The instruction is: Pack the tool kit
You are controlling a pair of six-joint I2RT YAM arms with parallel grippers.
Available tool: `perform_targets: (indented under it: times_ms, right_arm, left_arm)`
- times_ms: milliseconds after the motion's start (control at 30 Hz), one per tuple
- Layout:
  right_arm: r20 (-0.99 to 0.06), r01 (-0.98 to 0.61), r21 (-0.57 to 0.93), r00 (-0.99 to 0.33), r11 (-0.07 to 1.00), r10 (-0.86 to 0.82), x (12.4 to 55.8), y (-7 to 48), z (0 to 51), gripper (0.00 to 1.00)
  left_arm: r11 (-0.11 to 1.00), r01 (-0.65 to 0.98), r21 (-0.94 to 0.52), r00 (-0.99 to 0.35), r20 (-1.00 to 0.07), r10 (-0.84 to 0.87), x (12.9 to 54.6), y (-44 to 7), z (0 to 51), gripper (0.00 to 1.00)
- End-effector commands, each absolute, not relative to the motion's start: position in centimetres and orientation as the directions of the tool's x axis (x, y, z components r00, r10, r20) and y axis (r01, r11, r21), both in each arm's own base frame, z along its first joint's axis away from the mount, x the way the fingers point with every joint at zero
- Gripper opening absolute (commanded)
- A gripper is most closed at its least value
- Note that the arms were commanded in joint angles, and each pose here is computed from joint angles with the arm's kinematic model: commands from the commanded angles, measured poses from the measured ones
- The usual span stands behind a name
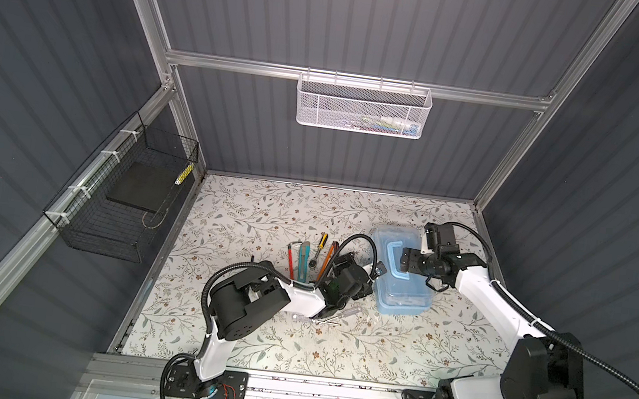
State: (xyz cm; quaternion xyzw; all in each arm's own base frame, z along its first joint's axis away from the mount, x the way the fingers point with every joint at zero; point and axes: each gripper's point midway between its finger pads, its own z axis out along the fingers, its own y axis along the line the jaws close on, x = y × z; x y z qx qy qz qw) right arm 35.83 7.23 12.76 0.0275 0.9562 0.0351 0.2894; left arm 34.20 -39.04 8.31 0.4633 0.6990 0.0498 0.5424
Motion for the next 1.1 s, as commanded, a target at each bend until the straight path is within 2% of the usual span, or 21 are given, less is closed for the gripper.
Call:
perform_targets:
  times_ms: [0,800,1067]
  right_arm:
    - [-0.456,0.057,0.057,-0.887,0.997,0.077,33.7,6.5,10.1,0.87]
    - [-0.397,0.124,0.128,-0.903,0.984,0.165,33.6,7.2,9.2,0.84]
    - [-0.382,0.119,0.126,-0.91,0.985,0.159,33.3,7.2,8.8,0.83]
  left_arm:
    - [0.526,0.598,0.605,0.106,-0.71,0.696,34.3,-39.7,8.2,1.0]
    - [0.458,0.638,0.619,0.202,-0.708,0.677,33.9,-42.2,7.1,1.0]
    - [0.504,0.608,0.614,0.196,-0.731,0.654,34.9,-42.8,7.3,1.0]
